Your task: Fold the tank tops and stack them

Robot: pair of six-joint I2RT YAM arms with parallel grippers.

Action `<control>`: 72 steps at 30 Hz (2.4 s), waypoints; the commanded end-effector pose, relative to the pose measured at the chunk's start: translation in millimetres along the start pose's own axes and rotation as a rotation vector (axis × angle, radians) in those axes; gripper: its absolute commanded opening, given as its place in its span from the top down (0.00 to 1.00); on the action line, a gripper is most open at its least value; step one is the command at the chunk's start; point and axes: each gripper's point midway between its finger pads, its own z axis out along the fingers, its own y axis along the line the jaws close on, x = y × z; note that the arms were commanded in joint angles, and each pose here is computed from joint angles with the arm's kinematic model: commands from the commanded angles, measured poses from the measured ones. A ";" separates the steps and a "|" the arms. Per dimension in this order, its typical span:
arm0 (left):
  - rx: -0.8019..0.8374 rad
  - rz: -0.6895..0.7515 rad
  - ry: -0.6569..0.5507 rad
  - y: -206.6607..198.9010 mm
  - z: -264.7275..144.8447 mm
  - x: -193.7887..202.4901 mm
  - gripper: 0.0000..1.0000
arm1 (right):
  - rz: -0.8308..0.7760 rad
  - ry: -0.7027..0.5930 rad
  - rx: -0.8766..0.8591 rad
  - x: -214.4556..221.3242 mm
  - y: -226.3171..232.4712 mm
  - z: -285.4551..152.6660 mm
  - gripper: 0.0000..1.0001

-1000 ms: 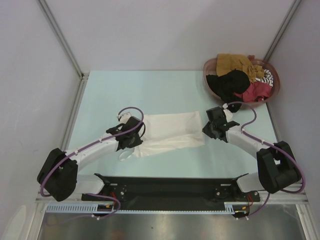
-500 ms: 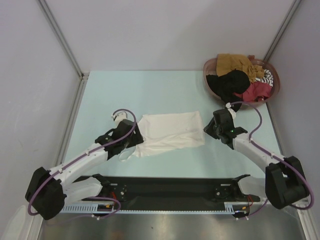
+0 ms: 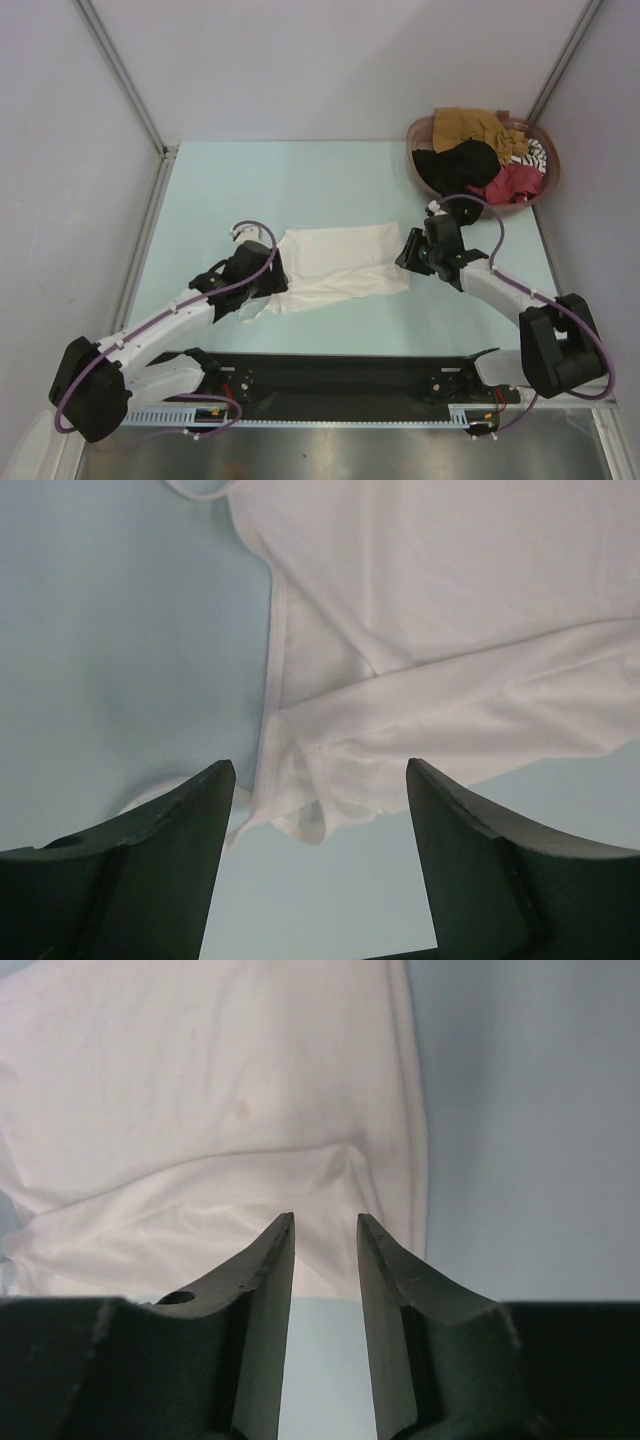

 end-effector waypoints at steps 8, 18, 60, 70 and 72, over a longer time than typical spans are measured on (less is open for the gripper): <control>0.024 0.137 -0.082 -0.7 1.7 -21.1 0.22 | -0.243 -0.009 -0.028 -20.4 17.5 14.4 0.58; 0.042 0.136 -0.017 -4.5 16.8 -7.3 0.35 | -0.239 0.036 -0.031 -18.1 24.1 32.2 0.61; 0.079 0.097 0.147 -10.2 52.0 29.7 0.97 | -0.221 0.052 -0.039 -9.2 19.1 27.7 1.00; 0.125 0.090 0.068 -9.9 14.4 13.5 1.00 | -0.195 0.043 -0.024 1.0 10.7 -2.5 1.00; 0.158 0.084 0.055 -9.9 5.1 15.6 1.00 | -0.185 0.019 -0.036 1.1 12.2 -15.3 1.00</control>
